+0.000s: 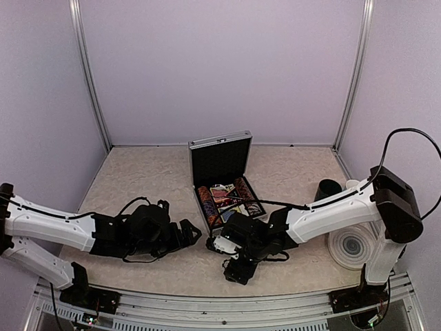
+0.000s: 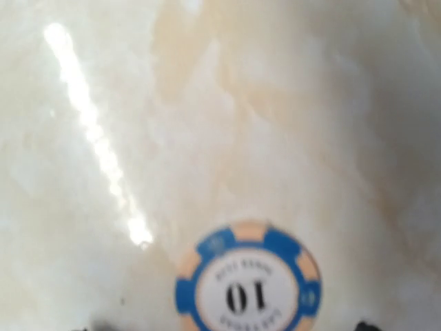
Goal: Pack up texas hold em set
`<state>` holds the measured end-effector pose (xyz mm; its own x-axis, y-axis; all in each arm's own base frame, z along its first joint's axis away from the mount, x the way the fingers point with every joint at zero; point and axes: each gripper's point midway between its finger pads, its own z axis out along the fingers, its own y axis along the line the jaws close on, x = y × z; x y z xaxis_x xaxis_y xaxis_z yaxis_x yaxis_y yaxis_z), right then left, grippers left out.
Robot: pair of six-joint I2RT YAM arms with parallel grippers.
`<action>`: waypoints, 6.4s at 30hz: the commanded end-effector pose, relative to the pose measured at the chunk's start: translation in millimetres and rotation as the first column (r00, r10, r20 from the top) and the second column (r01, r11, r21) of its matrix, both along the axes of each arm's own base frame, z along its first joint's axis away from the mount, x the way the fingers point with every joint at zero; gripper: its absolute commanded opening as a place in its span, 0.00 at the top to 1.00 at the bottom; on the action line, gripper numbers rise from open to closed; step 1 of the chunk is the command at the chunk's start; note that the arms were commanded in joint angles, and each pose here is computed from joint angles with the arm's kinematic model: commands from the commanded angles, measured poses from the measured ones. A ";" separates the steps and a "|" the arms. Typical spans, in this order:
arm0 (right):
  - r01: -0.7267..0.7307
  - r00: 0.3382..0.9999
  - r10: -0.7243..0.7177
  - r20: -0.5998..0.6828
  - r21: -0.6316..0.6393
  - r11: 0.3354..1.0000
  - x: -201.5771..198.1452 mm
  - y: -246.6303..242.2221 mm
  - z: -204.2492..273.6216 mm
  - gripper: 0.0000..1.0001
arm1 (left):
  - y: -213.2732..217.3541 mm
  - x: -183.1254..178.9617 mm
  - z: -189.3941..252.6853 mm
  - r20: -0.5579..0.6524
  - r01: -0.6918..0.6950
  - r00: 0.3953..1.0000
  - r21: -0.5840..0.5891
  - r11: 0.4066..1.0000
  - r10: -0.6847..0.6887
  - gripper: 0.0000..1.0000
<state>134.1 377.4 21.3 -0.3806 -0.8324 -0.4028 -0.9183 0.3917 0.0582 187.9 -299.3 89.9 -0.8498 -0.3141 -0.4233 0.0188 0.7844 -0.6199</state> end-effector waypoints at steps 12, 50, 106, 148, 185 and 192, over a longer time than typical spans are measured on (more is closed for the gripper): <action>-0.007 1.000 0.010 0.018 -0.157 0.988 2.0 -2.4 -34.2 0.37 | 36.2 -4.7 9.3 0.053 -0.090 0.995 0.025 0.996 0.089 0.01; -0.038 0.999 0.039 0.009 -0.111 0.993 4.5 7.2 7.1 0.41 | 40.2 -5.7 12.8 0.062 -0.101 0.993 0.015 0.995 0.100 0.01; -0.061 0.989 -0.006 -0.150 -0.437 0.897 -47.8 -17.5 -43.6 0.64 | 59.4 -19.1 19.9 0.089 -0.037 0.995 0.050 0.998 0.033 0.01; -0.037 0.997 0.010 -0.072 -0.383 0.923 -27.7 5.6 -29.6 0.41 | 70.5 -19.8 16.0 0.079 -0.041 0.996 0.066 0.997 0.036 0.01; 0.418 0.903 -0.397 0.164 -0.119 0.901 64.1 -9.0 76.4 0.24 | 62.3 -10.8 27.3 0.156 0.042 0.986 0.084 0.996 -0.055 0.01; 0.755 0.654 -0.756 0.024 0.037 0.655 96.4 -98.5 124.0 0.15 | 37.1 -17.4 69.0 0.135 0.132 0.980 0.114 0.985 -0.147 0.01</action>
